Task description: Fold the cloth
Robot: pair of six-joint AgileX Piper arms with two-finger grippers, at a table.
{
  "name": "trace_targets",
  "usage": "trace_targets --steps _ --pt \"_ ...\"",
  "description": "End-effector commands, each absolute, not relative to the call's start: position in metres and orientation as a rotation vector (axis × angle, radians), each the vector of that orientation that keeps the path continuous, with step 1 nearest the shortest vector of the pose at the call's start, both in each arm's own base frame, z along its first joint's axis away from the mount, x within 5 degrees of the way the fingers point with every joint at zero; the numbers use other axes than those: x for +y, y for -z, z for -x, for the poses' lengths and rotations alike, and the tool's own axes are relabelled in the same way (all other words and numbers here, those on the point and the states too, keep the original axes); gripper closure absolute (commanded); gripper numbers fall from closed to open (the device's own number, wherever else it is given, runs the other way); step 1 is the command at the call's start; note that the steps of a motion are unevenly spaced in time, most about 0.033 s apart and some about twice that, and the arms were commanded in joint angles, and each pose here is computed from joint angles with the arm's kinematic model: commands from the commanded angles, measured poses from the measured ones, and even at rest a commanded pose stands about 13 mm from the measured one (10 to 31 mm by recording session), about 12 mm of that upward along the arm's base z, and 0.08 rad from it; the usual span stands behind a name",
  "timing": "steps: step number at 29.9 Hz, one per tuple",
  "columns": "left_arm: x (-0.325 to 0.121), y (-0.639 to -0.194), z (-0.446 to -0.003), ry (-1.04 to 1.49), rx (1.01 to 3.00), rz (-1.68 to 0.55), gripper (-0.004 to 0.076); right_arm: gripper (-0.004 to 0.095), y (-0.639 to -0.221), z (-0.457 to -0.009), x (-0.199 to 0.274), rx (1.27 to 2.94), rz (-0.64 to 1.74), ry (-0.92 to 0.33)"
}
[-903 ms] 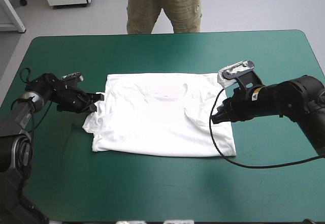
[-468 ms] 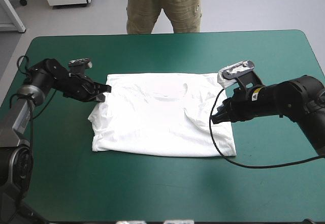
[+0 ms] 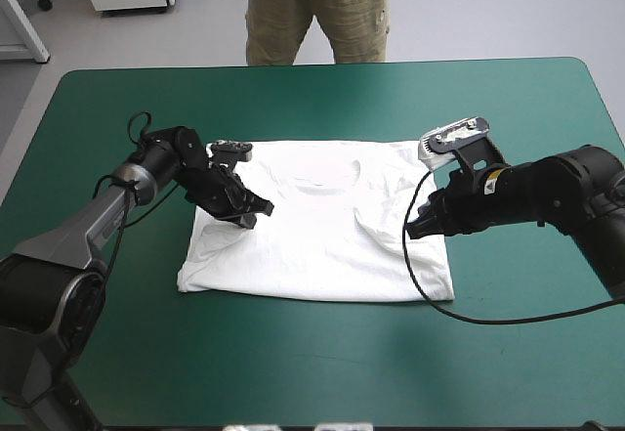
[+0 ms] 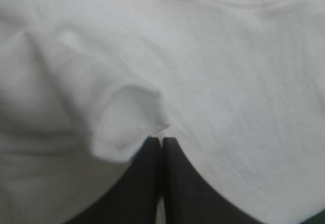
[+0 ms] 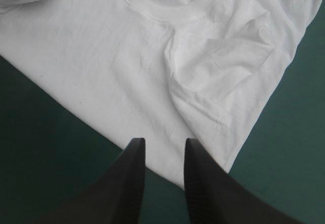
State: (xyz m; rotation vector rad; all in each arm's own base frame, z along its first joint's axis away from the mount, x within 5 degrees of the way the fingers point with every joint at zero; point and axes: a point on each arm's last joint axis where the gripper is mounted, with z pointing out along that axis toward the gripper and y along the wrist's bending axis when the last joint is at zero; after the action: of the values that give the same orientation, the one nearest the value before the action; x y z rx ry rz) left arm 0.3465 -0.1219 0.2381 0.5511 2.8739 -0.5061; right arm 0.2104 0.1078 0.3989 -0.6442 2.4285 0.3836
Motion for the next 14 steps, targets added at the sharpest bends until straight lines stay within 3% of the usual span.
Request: trace_targets --steps 1,7,9,14 --pt "-0.126 -0.251 -0.347 0.505 2.847 -0.544 0.064 0.0633 -0.414 -0.205 0.106 2.347 0.628 -0.4" --pt "-0.132 -0.265 -0.343 0.626 2.775 -0.551 0.022 0.0544 -0.421 -0.206 0.105 2.274 0.602 -0.395" --pt "-0.131 -0.274 -0.339 0.623 2.749 -0.554 0.0181 0.0542 -0.429 -0.202 0.103 2.215 0.584 -0.395" --pt "-0.114 -0.325 -0.311 0.475 2.641 -0.596 0.0198 0.0546 -0.442 -0.18 0.085 2.185 0.546 -0.291"
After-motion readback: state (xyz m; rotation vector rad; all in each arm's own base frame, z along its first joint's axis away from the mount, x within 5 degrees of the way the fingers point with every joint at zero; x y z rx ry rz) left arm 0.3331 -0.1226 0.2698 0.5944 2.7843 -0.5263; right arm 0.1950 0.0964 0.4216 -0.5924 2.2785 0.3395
